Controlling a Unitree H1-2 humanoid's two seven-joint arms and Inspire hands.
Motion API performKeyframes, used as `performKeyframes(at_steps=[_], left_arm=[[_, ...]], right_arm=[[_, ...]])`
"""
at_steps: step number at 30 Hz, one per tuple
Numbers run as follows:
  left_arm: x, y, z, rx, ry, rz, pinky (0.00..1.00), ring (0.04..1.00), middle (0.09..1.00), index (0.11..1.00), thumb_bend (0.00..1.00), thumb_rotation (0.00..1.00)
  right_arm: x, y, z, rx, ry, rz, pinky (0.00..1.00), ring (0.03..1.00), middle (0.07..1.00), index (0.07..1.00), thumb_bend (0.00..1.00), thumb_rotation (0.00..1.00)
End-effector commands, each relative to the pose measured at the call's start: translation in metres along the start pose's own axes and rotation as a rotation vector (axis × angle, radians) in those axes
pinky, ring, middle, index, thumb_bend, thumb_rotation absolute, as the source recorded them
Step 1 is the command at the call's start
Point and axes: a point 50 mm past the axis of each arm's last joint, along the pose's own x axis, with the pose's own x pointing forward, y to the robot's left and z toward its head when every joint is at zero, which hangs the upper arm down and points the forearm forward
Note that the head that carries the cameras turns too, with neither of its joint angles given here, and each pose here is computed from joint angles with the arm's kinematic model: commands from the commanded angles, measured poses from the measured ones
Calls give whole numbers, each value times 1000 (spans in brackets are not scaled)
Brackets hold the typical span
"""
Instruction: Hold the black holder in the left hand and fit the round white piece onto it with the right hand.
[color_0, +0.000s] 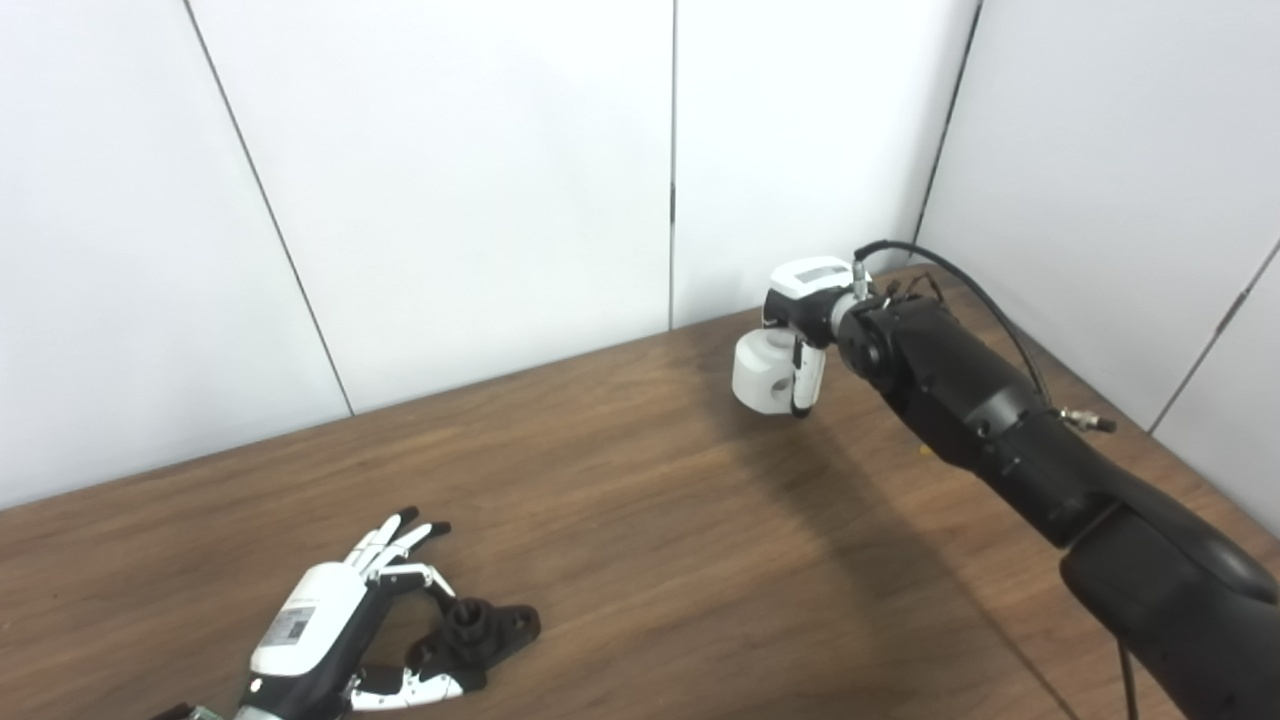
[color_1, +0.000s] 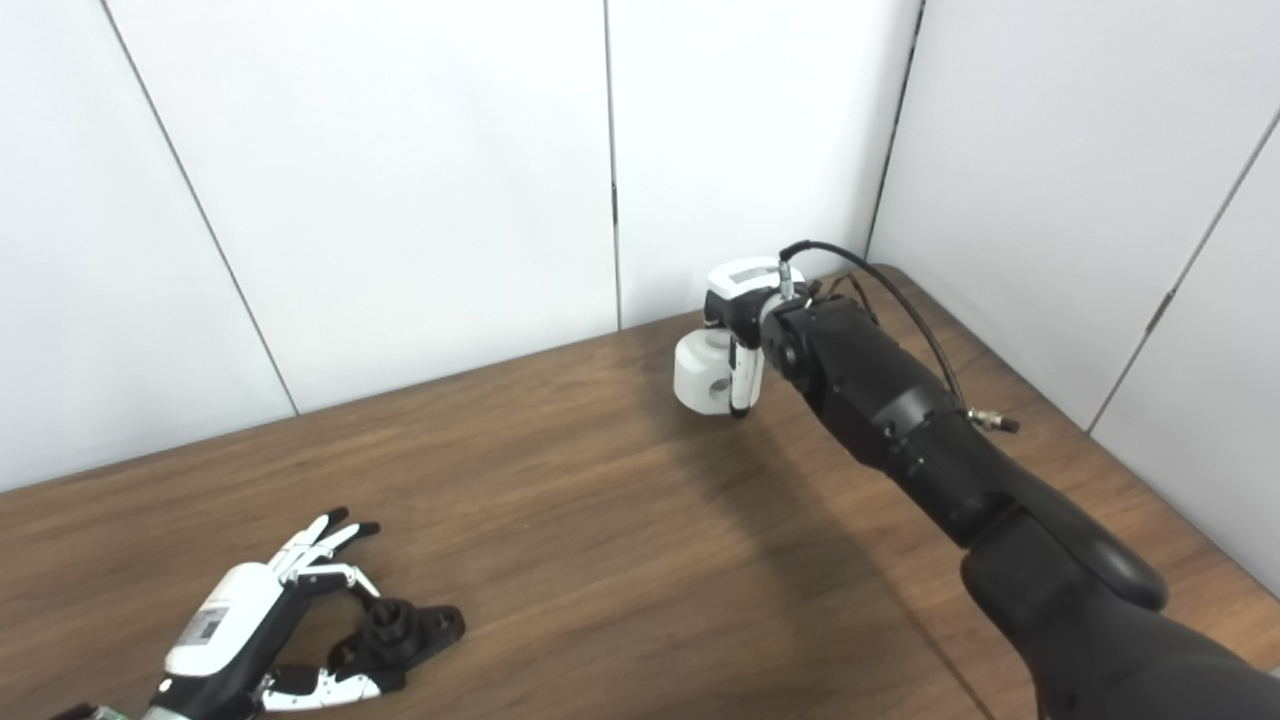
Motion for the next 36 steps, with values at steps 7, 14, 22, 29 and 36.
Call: performKeyframes(at_steps=[7, 14, 22, 29, 36], left_arm=[[-52, -57, -21, -13, 192, -226, 975, 1000, 918, 483, 524, 60], [-46, -66, -20, -14, 189, -234, 973, 1000, 920, 482, 525, 61], [-29, -76, -10, -7, 173, -238, 979, 1000, 920, 482, 524, 62], [-12, -77, -1, -3, 182, -247, 1000, 1000, 930, 483, 524, 64], [-3, -78, 6, -3, 185, -250, 977, 1000, 933, 483, 524, 62]], right_arm=[[-4, -34, -4, 23, -17, -154, 750, 799, 739, 481, 525, 141], [-19, -43, 18, 15, -154, -202, 738, 811, 758, 481, 525, 142], [-51, -63, 44, -1, -308, -268, 782, 834, 766, 481, 526, 140], [-87, -65, 66, -40, -492, -336, 808, 845, 764, 480, 526, 138], [-112, -63, 92, -67, -649, -393, 807, 840, 769, 481, 525, 140]])
